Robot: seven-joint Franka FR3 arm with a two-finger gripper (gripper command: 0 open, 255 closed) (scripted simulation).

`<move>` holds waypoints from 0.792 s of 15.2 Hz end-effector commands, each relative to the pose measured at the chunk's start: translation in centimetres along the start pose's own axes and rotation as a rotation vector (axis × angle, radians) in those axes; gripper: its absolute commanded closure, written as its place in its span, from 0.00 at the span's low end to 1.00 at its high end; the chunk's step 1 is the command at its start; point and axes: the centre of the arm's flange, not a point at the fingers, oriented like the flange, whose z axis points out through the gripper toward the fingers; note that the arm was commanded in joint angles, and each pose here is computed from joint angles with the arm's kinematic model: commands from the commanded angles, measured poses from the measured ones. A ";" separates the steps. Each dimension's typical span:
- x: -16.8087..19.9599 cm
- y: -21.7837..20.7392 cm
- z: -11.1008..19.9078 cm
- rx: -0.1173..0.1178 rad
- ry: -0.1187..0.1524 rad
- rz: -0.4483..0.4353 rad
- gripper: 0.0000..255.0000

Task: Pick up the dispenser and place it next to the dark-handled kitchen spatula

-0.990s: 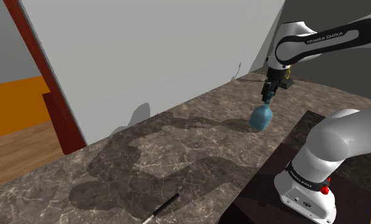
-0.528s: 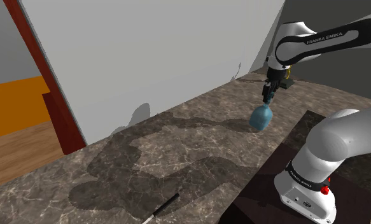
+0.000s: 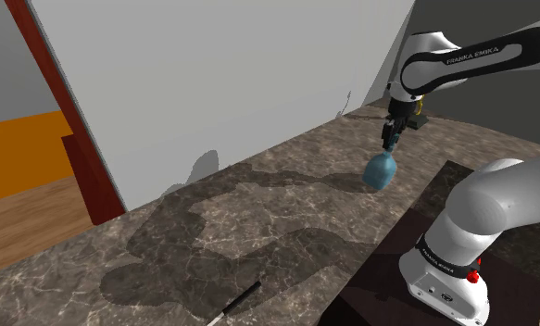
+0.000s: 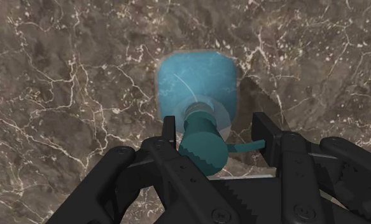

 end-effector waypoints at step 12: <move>-0.4 0.3 -6.3 0.000 0.000 0.000 1.00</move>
